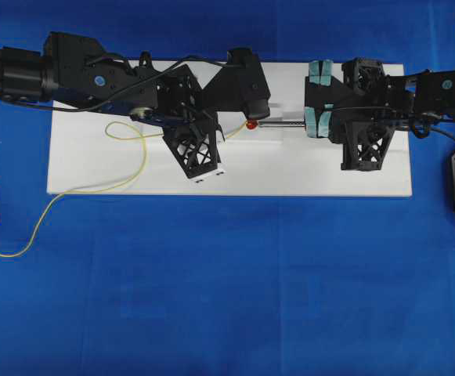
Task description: Touch the tip of the soldering iron to the tip of the solder at the mark.
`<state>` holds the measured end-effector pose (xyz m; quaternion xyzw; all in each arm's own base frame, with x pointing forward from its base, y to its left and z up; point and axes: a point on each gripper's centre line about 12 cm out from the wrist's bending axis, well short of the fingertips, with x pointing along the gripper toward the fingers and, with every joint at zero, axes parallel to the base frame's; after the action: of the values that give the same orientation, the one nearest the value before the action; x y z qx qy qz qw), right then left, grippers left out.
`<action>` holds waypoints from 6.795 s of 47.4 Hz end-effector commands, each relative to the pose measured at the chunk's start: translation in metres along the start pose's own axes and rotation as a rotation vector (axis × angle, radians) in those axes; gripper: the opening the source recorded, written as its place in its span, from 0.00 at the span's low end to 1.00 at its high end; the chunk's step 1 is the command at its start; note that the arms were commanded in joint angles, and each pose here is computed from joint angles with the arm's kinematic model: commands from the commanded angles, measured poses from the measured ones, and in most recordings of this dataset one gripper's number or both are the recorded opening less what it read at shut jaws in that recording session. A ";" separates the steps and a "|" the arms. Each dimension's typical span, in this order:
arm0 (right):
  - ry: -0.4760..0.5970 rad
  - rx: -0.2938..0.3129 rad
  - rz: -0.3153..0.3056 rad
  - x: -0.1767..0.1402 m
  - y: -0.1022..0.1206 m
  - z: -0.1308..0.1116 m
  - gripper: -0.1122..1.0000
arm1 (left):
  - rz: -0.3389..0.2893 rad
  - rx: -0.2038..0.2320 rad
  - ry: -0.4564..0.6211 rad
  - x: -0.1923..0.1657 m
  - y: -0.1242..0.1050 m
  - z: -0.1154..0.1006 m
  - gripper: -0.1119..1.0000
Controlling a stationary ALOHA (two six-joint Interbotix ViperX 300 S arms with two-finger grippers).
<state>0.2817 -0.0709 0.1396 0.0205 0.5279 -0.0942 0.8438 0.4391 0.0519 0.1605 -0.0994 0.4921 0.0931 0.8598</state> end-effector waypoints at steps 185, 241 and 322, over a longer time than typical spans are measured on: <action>-0.261 0.069 -0.017 -0.078 -0.003 -0.023 0.16 | -0.044 -0.008 -0.227 -0.117 0.007 -0.055 0.12; -0.252 -0.093 0.421 -0.043 0.169 -0.034 0.16 | -0.520 0.185 -0.275 -0.083 -0.162 -0.178 0.12; -0.483 -0.066 0.222 -0.135 0.091 0.023 0.81 | -0.329 0.297 -0.402 -0.167 -0.095 -0.108 0.77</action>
<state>0.2667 0.0504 0.2412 0.0284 0.3441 0.0365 0.9378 0.2937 -0.0907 0.2361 -0.0389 0.3355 -0.1090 0.9349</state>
